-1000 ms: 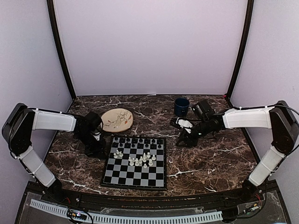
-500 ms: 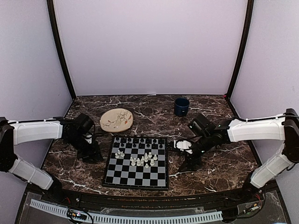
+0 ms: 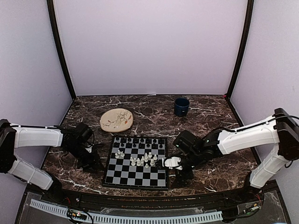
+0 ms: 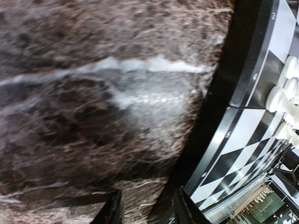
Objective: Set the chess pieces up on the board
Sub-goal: Move the chessboard to the center of the board.
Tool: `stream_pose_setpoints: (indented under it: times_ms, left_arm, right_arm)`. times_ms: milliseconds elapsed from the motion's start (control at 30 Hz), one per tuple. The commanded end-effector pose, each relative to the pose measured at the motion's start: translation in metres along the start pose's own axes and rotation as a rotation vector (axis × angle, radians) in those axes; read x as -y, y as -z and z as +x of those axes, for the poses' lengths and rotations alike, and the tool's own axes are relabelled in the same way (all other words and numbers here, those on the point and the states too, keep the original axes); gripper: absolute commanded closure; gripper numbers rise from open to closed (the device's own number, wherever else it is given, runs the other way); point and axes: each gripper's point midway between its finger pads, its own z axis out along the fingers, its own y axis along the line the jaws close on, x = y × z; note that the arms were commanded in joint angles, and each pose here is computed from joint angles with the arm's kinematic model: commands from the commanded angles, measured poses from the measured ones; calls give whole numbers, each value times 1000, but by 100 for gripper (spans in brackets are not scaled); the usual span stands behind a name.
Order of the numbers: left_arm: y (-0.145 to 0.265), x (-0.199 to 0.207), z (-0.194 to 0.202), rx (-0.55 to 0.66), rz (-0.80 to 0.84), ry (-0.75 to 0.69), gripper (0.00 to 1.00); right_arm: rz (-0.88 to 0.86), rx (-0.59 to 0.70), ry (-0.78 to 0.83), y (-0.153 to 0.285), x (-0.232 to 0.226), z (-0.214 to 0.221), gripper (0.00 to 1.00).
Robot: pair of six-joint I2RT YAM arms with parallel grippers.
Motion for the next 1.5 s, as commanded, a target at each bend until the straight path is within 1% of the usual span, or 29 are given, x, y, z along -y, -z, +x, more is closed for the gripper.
stream_pose_setpoints:
  times_ms: [0, 300, 467, 700, 800, 867, 1033, 1167, 1300, 1400, 1467]
  left_arm:
    - [-9, 14, -1, -11, 51, -39, 64]
    - [-28, 46, -14, -2, 129, -128, 68]
    - [-35, 62, -30, 23, 152, -145, 68]
    - [-45, 82, -40, 14, 184, -166, 70]
    - [-43, 83, -40, 17, 167, -184, 70]
    - [-35, 80, -42, 42, 130, -210, 68]
    - [-23, 58, -29, 28, 35, -236, 65]
    - [-20, 41, -11, -5, 15, -222, 65]
    - [-21, 30, 3, -29, 19, -207, 68]
    - [-22, 25, 10, -46, 22, -206, 73]
    - [-25, 25, 9, -46, 32, -212, 78]
  right_arm:
    - [76, -7, -13, -11, 7, -7, 0]
    - [137, -67, -18, -11, 19, 9, 0]
    - [152, -88, -67, -4, 35, 25, 0]
    - [199, -101, -131, 13, 60, 46, 0]
    - [186, -103, -126, 20, 54, 51, 0]
    - [159, -117, -121, 23, 45, 56, 0]
    - [117, -143, -117, 35, 29, 68, 2]
    - [111, -152, -168, 39, 33, 80, 8]
    - [150, -138, -224, 40, 49, 84, 18]
    - [176, -133, -266, 37, 65, 86, 29]
    - [180, -133, -285, 34, 72, 87, 37]
